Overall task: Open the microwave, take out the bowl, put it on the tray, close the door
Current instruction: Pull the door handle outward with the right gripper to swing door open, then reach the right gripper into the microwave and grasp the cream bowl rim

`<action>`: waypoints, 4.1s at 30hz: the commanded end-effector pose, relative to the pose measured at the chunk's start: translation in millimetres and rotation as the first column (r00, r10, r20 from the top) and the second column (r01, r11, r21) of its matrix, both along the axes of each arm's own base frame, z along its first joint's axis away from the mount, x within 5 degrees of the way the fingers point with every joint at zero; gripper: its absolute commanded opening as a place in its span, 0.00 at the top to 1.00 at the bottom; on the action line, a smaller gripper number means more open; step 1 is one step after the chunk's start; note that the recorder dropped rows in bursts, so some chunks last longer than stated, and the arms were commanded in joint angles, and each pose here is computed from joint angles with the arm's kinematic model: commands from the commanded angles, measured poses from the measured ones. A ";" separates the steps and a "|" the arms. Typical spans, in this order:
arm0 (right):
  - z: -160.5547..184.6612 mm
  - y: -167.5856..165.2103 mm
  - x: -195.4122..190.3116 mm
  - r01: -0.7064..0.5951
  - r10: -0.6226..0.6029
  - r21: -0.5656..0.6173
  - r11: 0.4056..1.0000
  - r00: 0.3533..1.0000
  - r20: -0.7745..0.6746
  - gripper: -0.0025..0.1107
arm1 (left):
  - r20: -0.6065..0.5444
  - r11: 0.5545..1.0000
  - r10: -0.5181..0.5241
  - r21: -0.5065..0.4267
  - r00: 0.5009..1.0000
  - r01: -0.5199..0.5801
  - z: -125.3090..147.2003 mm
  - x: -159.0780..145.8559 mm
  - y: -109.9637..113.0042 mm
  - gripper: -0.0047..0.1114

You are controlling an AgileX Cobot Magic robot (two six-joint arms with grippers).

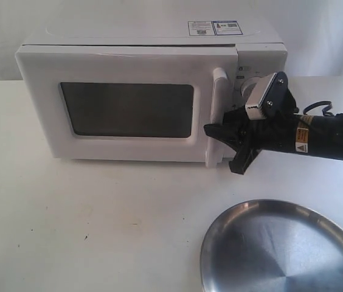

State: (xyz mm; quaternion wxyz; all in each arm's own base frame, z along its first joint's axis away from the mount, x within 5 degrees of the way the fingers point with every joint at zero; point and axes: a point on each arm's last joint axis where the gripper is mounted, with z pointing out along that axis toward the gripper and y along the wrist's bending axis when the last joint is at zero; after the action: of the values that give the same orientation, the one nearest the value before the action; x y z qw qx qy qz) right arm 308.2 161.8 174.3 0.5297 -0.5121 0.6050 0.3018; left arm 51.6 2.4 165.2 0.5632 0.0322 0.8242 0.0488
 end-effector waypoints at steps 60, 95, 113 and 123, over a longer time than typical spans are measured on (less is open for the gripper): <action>5.7 -17.4 -40.9 -0.022 -0.051 -0.368 0.929 0.981 -0.186 0.59 | 0.005 1.000 -0.002 -0.006 1.000 0.002 0.9 -0.1 -0.3 0.96; 71.5 8.6 -37.0 0.017 -0.017 0.037 0.999 1.000 -0.007 0.98 | 0.005 1.000 -0.002 -0.006 1.000 0.002 0.9 -0.1 -0.3 0.96; 25.8 109.9 -15.9 -0.005 0.037 -0.114 0.993 0.959 0.281 0.98 | 0.005 1.000 -0.002 -0.006 1.000 0.002 0.9 -0.1 -0.3 0.96; 5.4 152.4 28.4 -0.005 0.034 -0.089 0.996 0.944 0.327 0.98 | 0.005 1.000 -0.002 -0.006 1.000 0.002 0.9 -0.1 -0.3 0.96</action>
State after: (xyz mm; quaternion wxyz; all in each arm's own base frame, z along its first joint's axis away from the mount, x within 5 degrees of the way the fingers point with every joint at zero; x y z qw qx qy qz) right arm 327.8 307.2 183.5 0.5914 -0.5853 0.5196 0.1941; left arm 51.6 2.5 165.2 0.5631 0.0330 0.8242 0.0501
